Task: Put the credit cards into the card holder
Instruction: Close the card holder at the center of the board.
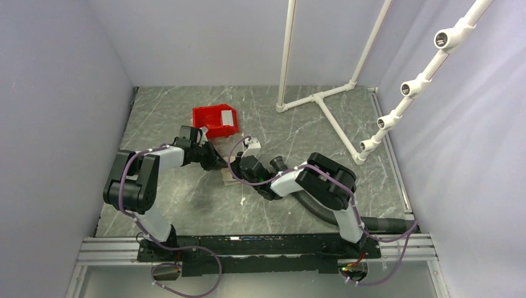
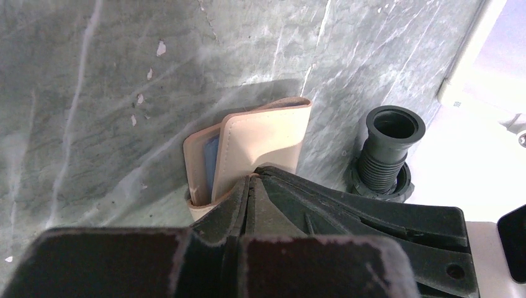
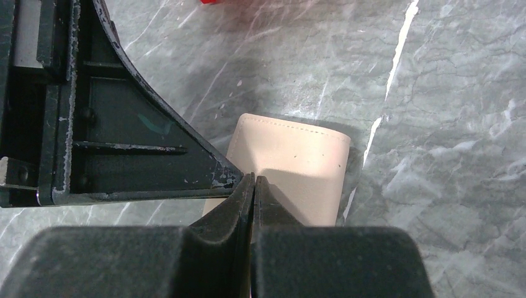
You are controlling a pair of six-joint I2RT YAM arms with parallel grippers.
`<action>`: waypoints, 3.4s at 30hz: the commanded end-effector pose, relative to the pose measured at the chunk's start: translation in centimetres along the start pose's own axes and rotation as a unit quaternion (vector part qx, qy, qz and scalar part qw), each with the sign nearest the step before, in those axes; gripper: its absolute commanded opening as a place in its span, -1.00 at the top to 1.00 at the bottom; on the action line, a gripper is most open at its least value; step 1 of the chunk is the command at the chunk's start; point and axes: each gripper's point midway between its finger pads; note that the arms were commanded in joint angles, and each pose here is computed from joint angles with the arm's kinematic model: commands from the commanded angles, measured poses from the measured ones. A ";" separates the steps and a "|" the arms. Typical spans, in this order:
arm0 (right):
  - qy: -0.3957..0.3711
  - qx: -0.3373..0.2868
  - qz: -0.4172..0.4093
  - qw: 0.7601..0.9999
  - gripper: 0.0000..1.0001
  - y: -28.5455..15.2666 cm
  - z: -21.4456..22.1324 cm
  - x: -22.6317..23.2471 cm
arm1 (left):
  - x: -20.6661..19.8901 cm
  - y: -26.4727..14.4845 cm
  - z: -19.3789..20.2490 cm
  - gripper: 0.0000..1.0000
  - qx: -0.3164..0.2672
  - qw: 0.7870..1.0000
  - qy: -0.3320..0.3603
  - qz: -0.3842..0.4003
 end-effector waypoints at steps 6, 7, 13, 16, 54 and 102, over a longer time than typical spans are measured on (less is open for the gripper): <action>-0.192 0.272 0.274 0.902 1.00 -9.4 13.1 -20.6 | 1.3 1.3 3.0 1.00 0.011 0.999 0.026 -0.033; -0.193 0.273 0.272 0.903 1.00 -9.4 13.1 -20.5 | 1.6 1.4 3.5 1.00 0.010 0.998 0.031 -0.045; -0.200 0.277 0.266 0.901 1.00 -9.3 13.4 -20.3 | 4.0 1.7 6.0 1.00 0.000 0.990 0.071 -0.118; -0.203 0.278 0.264 0.901 1.00 -9.3 13.5 -20.2 | 4.8 2.0 6.8 1.00 -0.004 0.986 0.090 -0.141; -0.045 0.354 0.044 0.933 0.84 -7.9 10.5 -8.5 | 12.8 2.5 18.2 1.00 0.000 0.970 0.085 -0.229; -0.010 0.408 -0.008 0.913 0.51 -8.9 7.8 -7.2 | 13.3 2.7 17.6 1.00 0.010 0.971 0.069 -0.227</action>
Point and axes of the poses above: each gripper's point midway between its finger pads, its own y axis out along the fingers, its own x axis along the line the jaws close on, z = x × y, and after that the axes turned 5 degrees about y, right-handed
